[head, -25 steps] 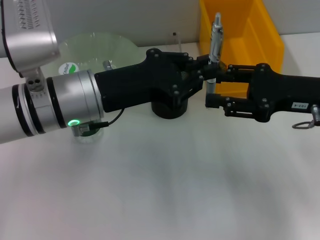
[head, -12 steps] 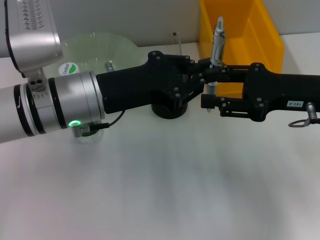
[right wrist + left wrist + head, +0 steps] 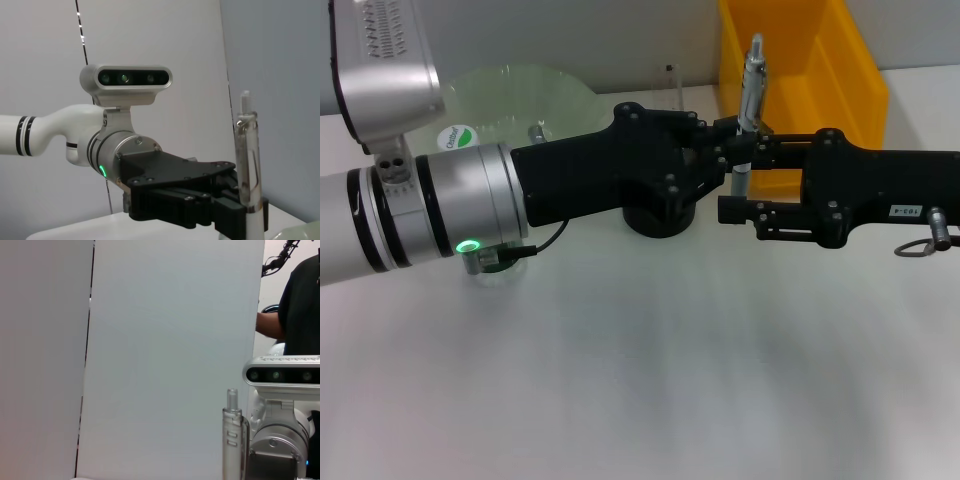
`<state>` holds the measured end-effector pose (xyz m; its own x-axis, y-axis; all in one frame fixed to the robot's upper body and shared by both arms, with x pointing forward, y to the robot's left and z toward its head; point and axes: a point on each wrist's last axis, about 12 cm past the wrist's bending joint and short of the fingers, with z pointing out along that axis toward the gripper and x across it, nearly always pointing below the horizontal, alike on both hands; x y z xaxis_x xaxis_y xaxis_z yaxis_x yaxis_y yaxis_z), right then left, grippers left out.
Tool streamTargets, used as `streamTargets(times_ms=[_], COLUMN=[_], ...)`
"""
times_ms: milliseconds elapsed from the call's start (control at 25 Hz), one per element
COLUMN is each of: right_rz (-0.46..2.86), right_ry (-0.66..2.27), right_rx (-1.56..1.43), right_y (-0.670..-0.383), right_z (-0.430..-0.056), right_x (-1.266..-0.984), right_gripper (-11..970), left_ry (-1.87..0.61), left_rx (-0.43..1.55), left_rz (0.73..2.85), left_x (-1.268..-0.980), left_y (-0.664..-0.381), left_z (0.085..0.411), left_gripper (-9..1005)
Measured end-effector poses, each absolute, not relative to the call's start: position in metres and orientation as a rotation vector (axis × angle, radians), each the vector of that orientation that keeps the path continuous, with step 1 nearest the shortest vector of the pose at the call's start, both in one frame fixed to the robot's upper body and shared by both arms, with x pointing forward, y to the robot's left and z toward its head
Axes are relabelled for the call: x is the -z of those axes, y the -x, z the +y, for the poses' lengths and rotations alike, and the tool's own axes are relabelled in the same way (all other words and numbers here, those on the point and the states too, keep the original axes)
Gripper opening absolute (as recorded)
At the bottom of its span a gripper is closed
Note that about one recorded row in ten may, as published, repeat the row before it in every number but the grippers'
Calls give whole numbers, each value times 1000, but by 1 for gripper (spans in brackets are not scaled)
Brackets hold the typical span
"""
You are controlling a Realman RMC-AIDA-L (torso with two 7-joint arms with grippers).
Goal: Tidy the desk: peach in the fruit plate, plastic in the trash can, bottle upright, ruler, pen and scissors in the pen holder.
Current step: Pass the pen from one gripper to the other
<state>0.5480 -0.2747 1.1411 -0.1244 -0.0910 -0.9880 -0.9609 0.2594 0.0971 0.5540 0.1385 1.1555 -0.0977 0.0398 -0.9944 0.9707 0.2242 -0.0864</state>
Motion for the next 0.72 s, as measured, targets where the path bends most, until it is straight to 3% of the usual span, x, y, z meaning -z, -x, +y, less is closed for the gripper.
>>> streamTargets(times_ms=[720], right_rz=[1481], right_ry=[1039], right_rx=[-1027], right_y=[-547], right_z=[-277], right_x=[-1142], right_gripper=[535], left_ry=[-1037], left_rx=[1086], left_rz=[1413], left_x=[-1155], left_y=[-554], left_z=[138], left_gripper=[136])
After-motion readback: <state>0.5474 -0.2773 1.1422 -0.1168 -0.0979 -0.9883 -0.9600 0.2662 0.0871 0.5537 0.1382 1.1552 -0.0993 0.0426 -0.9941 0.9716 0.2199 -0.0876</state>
